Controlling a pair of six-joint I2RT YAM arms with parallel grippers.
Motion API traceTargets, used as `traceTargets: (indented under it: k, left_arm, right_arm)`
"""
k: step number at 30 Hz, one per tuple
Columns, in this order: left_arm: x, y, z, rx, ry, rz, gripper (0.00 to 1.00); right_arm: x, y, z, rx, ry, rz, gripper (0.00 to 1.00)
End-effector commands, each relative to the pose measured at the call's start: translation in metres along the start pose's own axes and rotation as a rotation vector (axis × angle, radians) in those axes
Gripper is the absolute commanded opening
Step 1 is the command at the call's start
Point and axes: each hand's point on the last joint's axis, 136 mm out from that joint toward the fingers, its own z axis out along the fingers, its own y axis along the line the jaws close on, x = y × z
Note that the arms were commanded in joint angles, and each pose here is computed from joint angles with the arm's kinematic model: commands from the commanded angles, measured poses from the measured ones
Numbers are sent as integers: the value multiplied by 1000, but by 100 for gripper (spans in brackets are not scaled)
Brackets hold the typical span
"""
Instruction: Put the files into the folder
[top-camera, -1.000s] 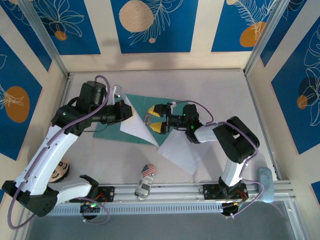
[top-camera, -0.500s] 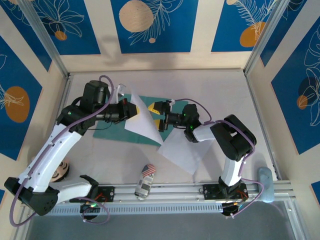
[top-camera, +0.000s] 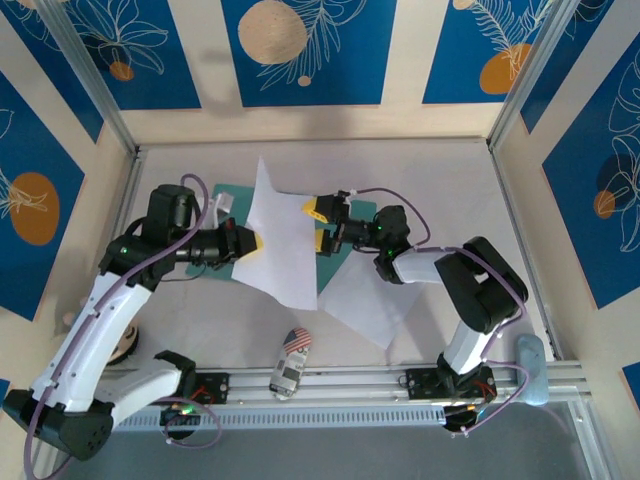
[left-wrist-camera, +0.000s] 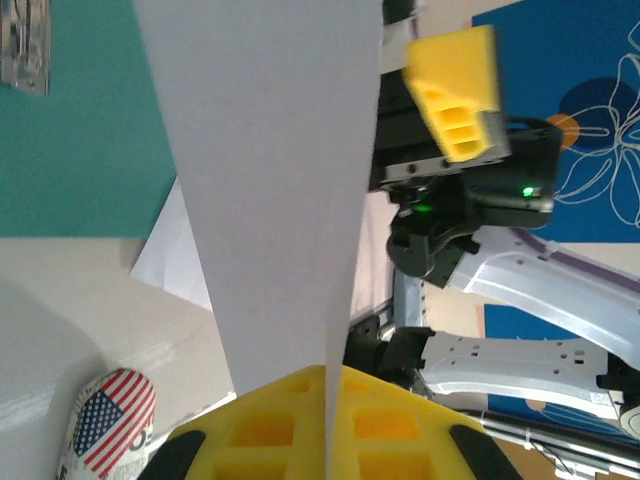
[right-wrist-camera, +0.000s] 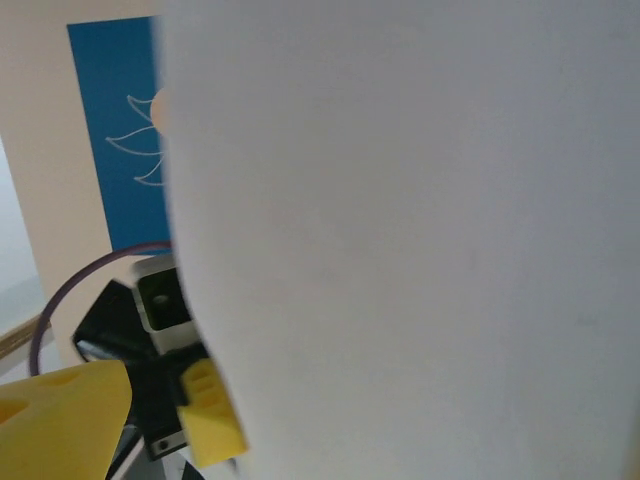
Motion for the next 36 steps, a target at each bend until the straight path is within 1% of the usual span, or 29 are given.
traceTargets:
  k: [1,7,11,16,22,26,29,36]
  left_arm:
    - [10,2,-2,41,44,-5,0]
    - [8,2,-5,92,48,1,0]
    - [6,-8,-7,148,40,37,0]
    - [4,-21,-12,207,25,80,0]
    - [-1,-46,-23,312,-22,143,0]
    - [-4,-55,-29,336,-43,161,0]
    - [-6,-55,-29,336,-48,160,0]
    - [-6,-48,-22,337,-39,139,0]
  right_arm:
    - [7,12,-3,-9,21,-64,99]
    - [14,19,-4,27,42,-95,100]
    - [22,22,-5,91,60,-126,100]
    - [27,32,-8,109,63,-161,100]
    - [35,39,-7,94,97,-189,92]
    - [36,43,-8,94,95,-207,90]
    - [38,45,-8,95,98,-216,90]
    - [40,51,-11,84,100,-226,82]
